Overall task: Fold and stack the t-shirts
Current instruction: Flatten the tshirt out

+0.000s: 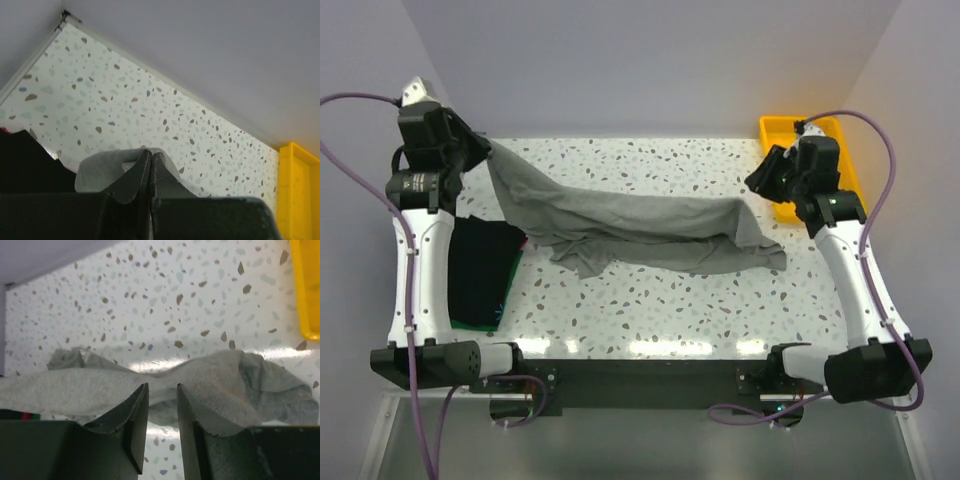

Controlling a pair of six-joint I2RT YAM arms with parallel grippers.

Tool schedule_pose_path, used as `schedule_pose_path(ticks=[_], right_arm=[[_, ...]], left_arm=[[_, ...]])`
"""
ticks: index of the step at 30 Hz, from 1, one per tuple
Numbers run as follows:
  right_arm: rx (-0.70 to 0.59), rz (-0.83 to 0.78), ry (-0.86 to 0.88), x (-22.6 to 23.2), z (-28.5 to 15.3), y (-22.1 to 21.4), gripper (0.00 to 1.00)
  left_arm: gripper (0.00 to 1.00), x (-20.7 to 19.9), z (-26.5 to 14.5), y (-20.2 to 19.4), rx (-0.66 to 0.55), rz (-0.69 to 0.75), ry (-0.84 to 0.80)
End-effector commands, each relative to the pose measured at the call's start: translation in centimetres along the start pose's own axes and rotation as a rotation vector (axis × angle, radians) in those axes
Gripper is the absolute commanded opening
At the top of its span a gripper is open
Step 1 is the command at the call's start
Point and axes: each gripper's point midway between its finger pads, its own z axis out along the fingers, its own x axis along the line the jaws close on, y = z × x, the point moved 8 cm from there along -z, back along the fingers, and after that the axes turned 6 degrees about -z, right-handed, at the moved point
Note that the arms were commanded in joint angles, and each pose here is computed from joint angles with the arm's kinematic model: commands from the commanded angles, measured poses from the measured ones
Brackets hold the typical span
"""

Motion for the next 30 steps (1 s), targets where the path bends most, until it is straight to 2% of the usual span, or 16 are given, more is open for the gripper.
schedule_pose_path(ticks=[1, 5, 8, 14, 21, 30], right_arm=[[0.143, 0.010, -0.015, -1.7, 3.8, -4.0, 0.34], [0.264, 0.023, -0.028, -3.0, 7.1, -7.6, 0.43], [0.258, 0.030, -0.003, -3.1, 6.4, -8.8, 0.44], [0.279, 0.007, -0.129, -5.7, 4.5, -14.2, 0.47], [0.303, 0.099, -0.160, -7.7, 4.4, -20.5, 0.48], [0.340, 0.171, -0.126, -7.9, 7.2, -22.5, 0.51]], left_arm=[[0.00, 1.6, 2.1, -2.5, 0.041, -0.028, 0.002], [0.00, 5.3, 5.1, -6.7, 0.129, -0.016, 0.130], [0.00, 6.9, 6.0, -7.7, 0.157, -0.018, 0.173], [0.00, 6.9, 6.1, -7.5, 0.151, -0.026, 0.157], [0.00, 6.8, 6.1, -7.7, 0.158, -0.040, 0.132], [0.00, 7.0, 6.3, -8.1, 0.166, -0.040, 0.131]])
